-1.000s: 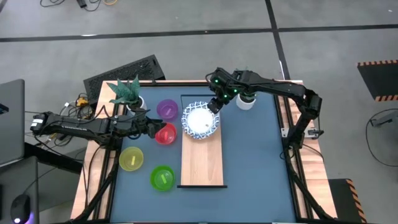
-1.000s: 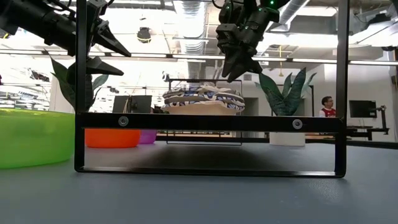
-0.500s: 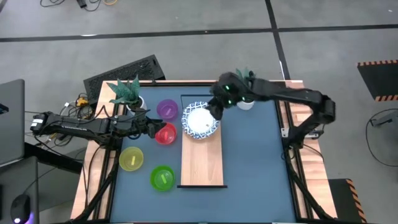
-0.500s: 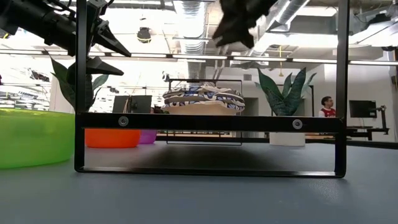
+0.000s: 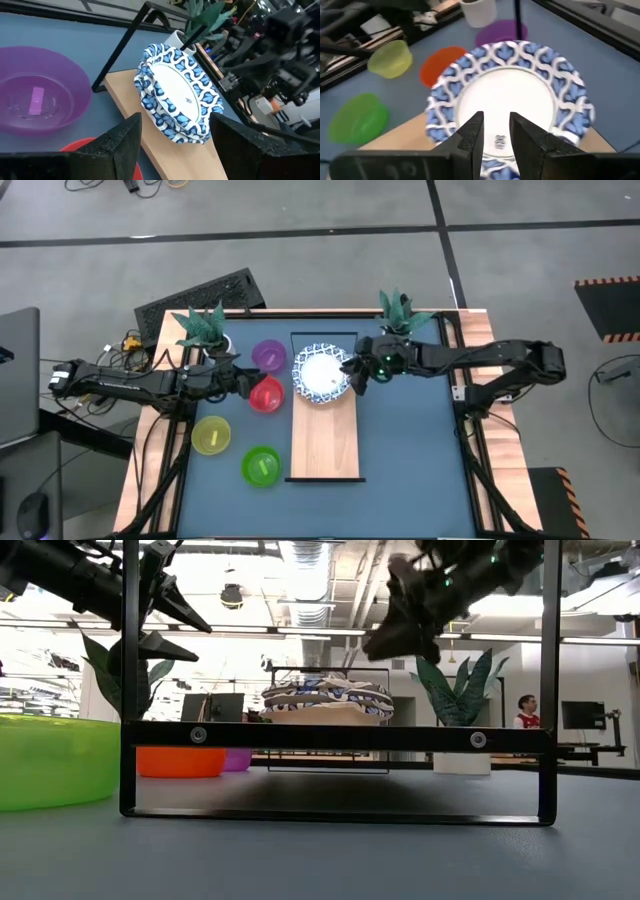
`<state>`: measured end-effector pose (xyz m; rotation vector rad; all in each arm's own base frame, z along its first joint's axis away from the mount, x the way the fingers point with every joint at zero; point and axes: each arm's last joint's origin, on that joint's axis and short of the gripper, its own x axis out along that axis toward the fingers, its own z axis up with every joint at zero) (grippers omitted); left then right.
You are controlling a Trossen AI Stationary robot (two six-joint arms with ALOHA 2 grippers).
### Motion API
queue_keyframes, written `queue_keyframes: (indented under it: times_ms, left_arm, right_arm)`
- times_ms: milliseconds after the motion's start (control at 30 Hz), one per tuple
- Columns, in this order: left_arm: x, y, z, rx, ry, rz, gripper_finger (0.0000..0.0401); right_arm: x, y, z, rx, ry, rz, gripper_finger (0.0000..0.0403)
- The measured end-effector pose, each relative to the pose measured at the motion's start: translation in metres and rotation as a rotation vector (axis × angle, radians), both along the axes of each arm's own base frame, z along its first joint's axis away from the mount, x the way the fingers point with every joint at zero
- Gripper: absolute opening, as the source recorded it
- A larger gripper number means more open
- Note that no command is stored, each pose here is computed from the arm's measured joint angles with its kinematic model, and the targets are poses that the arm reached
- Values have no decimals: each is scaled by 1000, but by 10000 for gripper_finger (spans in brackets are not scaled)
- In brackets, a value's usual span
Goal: Place and stack bowls onto a shelf
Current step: Stack the white patterned bowl on top of the white patterned bowl on the shelf
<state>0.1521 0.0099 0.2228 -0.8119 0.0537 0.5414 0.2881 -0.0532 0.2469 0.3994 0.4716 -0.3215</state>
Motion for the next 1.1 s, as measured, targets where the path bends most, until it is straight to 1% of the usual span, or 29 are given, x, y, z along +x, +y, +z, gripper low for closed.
queue_keyframes:
  times_ms: [67, 133, 200, 300, 367, 433, 533, 633, 700, 800, 867, 967, 1100]
  left_arm:
    - [0, 0, 1, -3, -18, 1, 218]
    - [3, 0, 6, 30, -60, -8, 218]
    - [7, -1, 14, 110, -110, -39, 218]
    - [15, -1, 26, 257, -187, -80, 218]
    - [22, 1, 26, 327, -190, -73, 218]
    - [31, 3, 19, 364, -140, -78, 218]
    - [45, 8, 2, 357, -49, -102, 218]
    - [55, 14, -16, 327, 45, -70, 218]
    - [60, 18, -25, 310, 81, -51, 218]
    - [67, 20, -31, 308, 71, -54, 216]
    - [70, 21, -32, 329, 58, -75, 208]
    - [73, 21, -33, 358, 58, -81, 187]
    - [72, 23, -33, 387, 78, -53, 150]
  right_arm:
    - [0, -2, -8, 4, 29, -7, 117]
    - [2, -4, -15, -3, 56, -5, 117]
    - [5, -5, -18, -3, 61, -5, 117]
    - [7, -6, -22, -1, 69, -1, 117]
    - [8, -6, -24, 1, 75, 1, 116]
    - [9, -5, -24, 1, 76, 4, 116]
    - [9, -5, -24, 2, 74, 6, 116]
    - [9, -5, -24, 2, 76, 6, 116]
    - [8, -5, -24, 3, 80, 6, 116]
    - [7, -5, -26, 6, 97, 7, 116]
    - [7, -5, -27, 4, 107, 6, 116]
    - [4, -5, -28, -9, 107, 8, 116]
    - [3, -6, -26, -64, 112, -24, 116]
